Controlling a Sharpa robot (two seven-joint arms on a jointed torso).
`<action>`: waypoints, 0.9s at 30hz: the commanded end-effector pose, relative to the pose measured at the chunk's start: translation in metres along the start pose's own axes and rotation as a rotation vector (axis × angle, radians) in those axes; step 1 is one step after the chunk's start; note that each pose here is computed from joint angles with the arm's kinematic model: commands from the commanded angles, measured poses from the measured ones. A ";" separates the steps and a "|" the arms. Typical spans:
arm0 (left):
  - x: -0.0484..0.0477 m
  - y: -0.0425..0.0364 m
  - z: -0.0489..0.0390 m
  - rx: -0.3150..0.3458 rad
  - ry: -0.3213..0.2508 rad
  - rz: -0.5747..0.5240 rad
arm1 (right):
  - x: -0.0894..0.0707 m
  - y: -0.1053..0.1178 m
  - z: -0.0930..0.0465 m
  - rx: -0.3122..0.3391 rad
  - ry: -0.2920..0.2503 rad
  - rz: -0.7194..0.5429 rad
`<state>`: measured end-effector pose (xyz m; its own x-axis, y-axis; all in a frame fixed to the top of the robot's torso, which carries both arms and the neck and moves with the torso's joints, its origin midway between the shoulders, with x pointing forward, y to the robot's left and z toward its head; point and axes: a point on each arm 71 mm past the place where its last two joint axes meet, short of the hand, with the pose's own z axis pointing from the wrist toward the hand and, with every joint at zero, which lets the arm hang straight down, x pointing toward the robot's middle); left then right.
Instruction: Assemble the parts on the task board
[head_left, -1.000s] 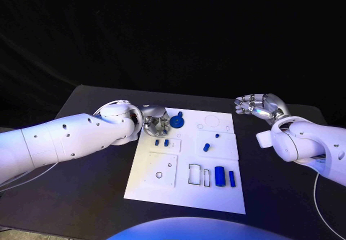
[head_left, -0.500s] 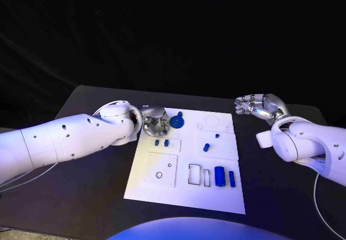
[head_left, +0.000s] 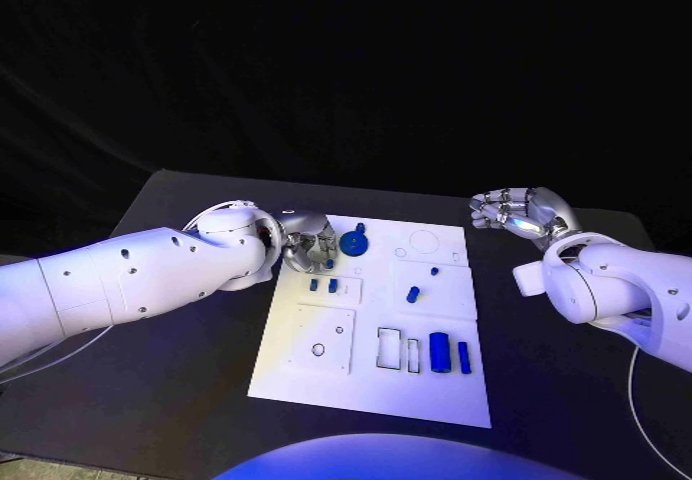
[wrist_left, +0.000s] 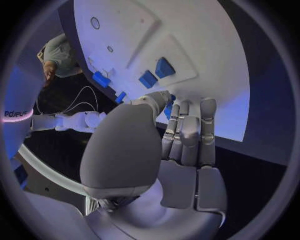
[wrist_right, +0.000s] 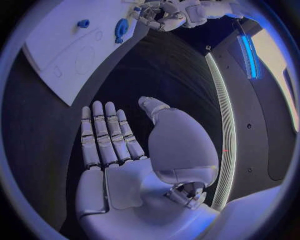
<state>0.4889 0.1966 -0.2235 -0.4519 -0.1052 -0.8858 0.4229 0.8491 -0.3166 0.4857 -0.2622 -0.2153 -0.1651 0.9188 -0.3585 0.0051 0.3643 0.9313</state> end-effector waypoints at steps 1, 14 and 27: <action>0.0003 0.0024 -0.0015 -0.007 0.006 -0.013 | 0.002 0.001 0.000 -0.024 0.040 -0.045; -0.0127 0.0237 -0.0145 0.000 -0.104 -0.208 | 0.002 0.001 0.001 -0.074 0.125 -0.201; -0.0358 0.0555 -0.0356 0.145 -0.326 -0.956 | 0.017 0.007 -0.002 -0.135 0.347 -0.564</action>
<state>0.4981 0.2625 -0.2065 -0.4673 -0.6772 -0.5683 0.1726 0.5605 -0.8099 0.4852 -0.2516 -0.2102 -0.3489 0.6666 -0.6588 -0.2125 0.6284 0.7483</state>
